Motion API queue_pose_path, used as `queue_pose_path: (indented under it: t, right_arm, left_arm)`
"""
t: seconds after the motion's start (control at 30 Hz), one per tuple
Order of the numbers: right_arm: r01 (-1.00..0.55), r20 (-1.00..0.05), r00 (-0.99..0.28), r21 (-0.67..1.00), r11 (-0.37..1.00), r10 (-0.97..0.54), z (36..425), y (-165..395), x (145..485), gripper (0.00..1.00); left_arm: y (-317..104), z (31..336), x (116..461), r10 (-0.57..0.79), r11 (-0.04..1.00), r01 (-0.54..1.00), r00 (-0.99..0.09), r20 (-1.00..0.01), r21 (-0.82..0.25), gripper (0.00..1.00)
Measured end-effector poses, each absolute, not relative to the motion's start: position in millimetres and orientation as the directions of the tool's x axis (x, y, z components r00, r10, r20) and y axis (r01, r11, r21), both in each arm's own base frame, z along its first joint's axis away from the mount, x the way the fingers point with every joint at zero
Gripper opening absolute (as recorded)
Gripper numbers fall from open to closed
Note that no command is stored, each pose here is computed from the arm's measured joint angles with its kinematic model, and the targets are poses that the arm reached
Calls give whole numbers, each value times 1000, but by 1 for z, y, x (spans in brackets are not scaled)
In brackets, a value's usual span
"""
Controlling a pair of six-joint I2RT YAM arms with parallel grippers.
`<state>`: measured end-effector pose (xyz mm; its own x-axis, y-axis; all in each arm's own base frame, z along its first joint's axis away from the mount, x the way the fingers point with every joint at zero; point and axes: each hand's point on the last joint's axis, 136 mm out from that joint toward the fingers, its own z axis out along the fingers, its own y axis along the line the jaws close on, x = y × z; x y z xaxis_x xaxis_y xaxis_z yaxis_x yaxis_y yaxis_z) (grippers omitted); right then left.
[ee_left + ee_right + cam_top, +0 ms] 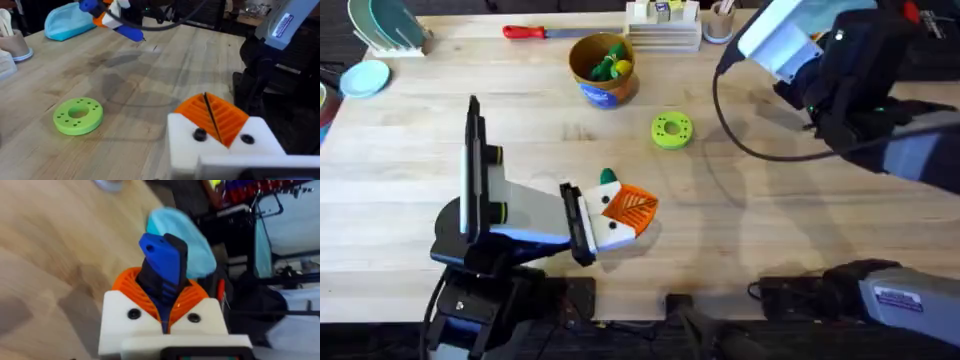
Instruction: Pick up the gripper from the table and insert it into the empty holder that is missing its gripper. Then pick up a screw, insert it into the mounting hole, and use the screwdriver to tighten it. Finally, clean up the table by picking up the vegetable and placing it into the bucket.
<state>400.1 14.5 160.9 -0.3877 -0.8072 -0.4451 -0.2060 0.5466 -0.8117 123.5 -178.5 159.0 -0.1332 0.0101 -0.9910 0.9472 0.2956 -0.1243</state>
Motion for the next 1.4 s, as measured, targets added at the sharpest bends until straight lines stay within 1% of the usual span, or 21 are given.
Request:
queue_pose_path:
  t: [0.1,0.17,0.23,0.4,0.43,0.47,0.53,0.57,0.67,0.7,0.73,0.77,0.8,0.87,0.9,0.93,0.97,1.03,1.2,1.33,1.4]
  right_arm:
    - [-298,-289,-440,-846,442,-850,127,-6,403,18]
    - [-375,-187,-439,-851,369,-879,104,-11,404,18]
    - [-435,-114,-421,-845,310,-900,86,-10,405,18]
    - [-550,13,-370,-809,208,-929,49,-6,402,18]
    - [-550,23,-369,-811,198,-929,48,-6,402,19]
    - [-549,27,-365,-813,192,-931,48,-5,403,45]
    - [-556,36,-352,-812,178,-935,47,-2,404,170]
    - [-562,38,-345,-809,174,-938,46,1,404,268]
    - [-564,44,-326,-811,156,-944,52,6,408,698]
    - [-556,45,-326,-817,153,-944,57,7,411,833]
    - [-549,47,-324,-822,148,-945,63,7,414,949]
    - [-552,46,-318,-821,145,-947,64,10,414,979]
    - [-551,44,-315,-822,145,-948,64,12,414,988]
    - [-547,25,-315,-822,160,-949,64,18,414,989]
    - [-543,9,-319,-822,175,-948,64,21,414,990]
    - [-536,-13,-327,-821,197,-945,64,25,413,990]
    - [-528,-33,-337,-820,218,-941,64,27,413,990]
    - [-502,-94,-368,-818,282,-925,65,33,412,991]
    - [-422,-268,-458,-773,473,-847,66,46,402,991]
    - [-354,-390,-531,-704,615,-752,67,50,389,991]
    - [-304,-459,-561,-660,687,-689,73,51,383,992]
  left_arm:
    - [-178,159,123,10,296,947,-133,-991,-124,7]
    - [-178,159,123,10,296,947,-133,-991,-124,7]
    - [-178,159,123,10,295,947,-133,-991,-124,7]
    - [-179,159,123,10,295,947,-133,-991,-124,7]
    - [-179,159,123,10,295,947,-133,-991,-124,7]
    - [-178,159,123,10,296,947,-133,-991,-124,7]
    - [-178,159,123,10,296,947,-133,-991,-124,7]
    - [-178,159,123,10,296,947,-133,-991,-125,10]
    - [-178,159,123,10,295,947,-133,-991,-124,48]
    - [-178,159,123,11,295,948,-131,-991,-122,81]
    - [-178,159,123,11,296,948,-130,-991,-121,135]
    - [-178,159,124,11,296,948,-130,-992,-120,218]
    - [-178,159,123,11,296,948,-130,-991,-121,313]
    - [-178,159,124,11,296,948,-130,-992,-121,617]
    - [-178,159,124,11,296,948,-130,-992,-121,792]
    - [-178,159,123,11,296,947,-131,-991,-122,928]
    - [-178,159,124,11,296,947,-130,-991,-121,976]
    - [-178,159,124,11,296,947,-131,-991,-122,991]
    - [-178,159,124,11,296,947,-131,-991,-122,993]
    - [-178,159,124,10,299,947,-130,-991,-121,992]
    - [-178,159,124,5,300,944,-147,-989,-139,993]
